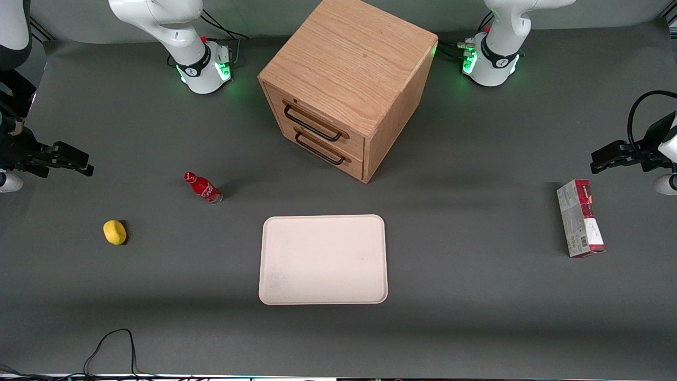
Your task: Open upper drawer
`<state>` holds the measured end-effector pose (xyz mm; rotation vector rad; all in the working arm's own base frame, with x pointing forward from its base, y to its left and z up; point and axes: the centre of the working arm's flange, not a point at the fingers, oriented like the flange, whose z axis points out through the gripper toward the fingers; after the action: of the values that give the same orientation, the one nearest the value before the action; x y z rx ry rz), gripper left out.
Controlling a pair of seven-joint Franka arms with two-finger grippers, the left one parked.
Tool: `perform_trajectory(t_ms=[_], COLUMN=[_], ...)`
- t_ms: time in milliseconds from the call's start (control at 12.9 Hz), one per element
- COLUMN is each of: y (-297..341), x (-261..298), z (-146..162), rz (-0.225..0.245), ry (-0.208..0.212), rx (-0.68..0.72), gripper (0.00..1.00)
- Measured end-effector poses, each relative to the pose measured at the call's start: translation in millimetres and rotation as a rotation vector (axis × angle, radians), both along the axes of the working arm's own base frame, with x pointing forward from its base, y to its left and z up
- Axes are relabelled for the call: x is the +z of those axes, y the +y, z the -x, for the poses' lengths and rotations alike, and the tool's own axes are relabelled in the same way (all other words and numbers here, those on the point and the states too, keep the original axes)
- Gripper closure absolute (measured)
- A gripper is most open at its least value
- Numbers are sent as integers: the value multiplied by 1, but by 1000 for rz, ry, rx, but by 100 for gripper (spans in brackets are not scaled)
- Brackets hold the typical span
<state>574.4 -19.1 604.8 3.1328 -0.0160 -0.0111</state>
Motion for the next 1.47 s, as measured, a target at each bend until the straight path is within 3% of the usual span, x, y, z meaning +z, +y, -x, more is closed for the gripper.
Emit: perform_trajectory(t_ms=[696,1161,1470], y=[17,182,311], x=[7,-22,-57], z=[-5,-37,-10], rz=[-2,-9,-28], ry=[-17,-10,39], rx=[30,356,612], gripper=[0,0,0])
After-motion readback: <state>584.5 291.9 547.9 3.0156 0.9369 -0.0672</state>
